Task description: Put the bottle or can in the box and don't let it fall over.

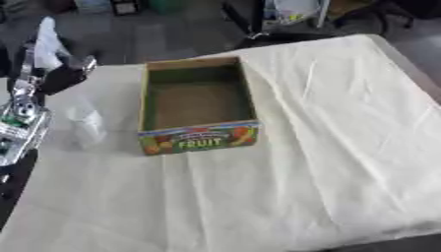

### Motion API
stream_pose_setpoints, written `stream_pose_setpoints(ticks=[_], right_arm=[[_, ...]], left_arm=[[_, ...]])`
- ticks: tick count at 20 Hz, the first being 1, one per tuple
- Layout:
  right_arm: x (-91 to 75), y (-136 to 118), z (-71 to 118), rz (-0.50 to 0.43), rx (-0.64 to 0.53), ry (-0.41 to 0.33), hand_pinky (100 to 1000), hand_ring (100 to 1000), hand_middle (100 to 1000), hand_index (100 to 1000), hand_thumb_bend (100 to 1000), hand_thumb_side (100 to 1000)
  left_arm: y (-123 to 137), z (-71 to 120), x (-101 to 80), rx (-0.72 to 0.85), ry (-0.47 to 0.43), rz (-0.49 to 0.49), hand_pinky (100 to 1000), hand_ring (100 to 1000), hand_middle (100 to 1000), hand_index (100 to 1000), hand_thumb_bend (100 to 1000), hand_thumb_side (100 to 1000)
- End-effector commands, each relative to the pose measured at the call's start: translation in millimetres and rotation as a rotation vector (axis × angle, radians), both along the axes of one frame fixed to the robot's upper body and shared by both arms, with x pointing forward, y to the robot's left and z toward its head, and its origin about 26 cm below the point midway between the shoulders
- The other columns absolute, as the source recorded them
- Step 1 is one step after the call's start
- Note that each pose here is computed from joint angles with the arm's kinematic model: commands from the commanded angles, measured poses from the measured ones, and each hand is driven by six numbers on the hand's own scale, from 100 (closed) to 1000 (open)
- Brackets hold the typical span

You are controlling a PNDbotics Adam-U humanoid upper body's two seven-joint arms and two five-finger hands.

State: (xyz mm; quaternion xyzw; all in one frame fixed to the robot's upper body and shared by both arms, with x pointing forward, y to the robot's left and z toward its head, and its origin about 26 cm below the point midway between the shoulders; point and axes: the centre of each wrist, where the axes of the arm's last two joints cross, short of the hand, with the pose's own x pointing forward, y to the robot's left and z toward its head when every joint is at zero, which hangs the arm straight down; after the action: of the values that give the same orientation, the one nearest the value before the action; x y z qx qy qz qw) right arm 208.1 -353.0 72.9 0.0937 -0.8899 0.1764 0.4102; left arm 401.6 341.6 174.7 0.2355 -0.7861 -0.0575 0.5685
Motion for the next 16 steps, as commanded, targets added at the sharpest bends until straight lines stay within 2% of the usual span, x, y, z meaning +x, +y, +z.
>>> stream_pose_setpoints(ticks=[1,3,5,10,16], right_arm=[[-0.6,-1,7.8,-0.003,-0.014,-0.022,793,1000,1000,1000,100,470],[-0.6,-1,7.7,-0.003,-0.014,-0.022,793,1000,1000,1000,100,470],[-0.7,-1,7.6,-0.004,-0.013,-0.022,793,1000,1000,1000,100,470],[-1.0,-1,7.3,-0.006,-0.012,-0.020,793,1000,1000,1000,100,473],[-1.0,-1,7.2,-0.007,-0.011,-0.020,793,1000,1000,1000,100,470]], left_arm=[[7,18.1,-0.8,0.014,-0.046,0.014,726,591,198,449,316,100],[7,20.5,-1.3,0.010,-0.053,0.012,706,542,145,406,223,100],[7,23.5,-2.0,0.009,-0.062,0.008,693,511,111,379,186,100],[7,31.0,-4.1,0.006,-0.088,-0.003,662,466,100,345,153,100],[5,38.3,-6.5,-0.011,-0.116,-0.019,656,452,100,334,150,100]])
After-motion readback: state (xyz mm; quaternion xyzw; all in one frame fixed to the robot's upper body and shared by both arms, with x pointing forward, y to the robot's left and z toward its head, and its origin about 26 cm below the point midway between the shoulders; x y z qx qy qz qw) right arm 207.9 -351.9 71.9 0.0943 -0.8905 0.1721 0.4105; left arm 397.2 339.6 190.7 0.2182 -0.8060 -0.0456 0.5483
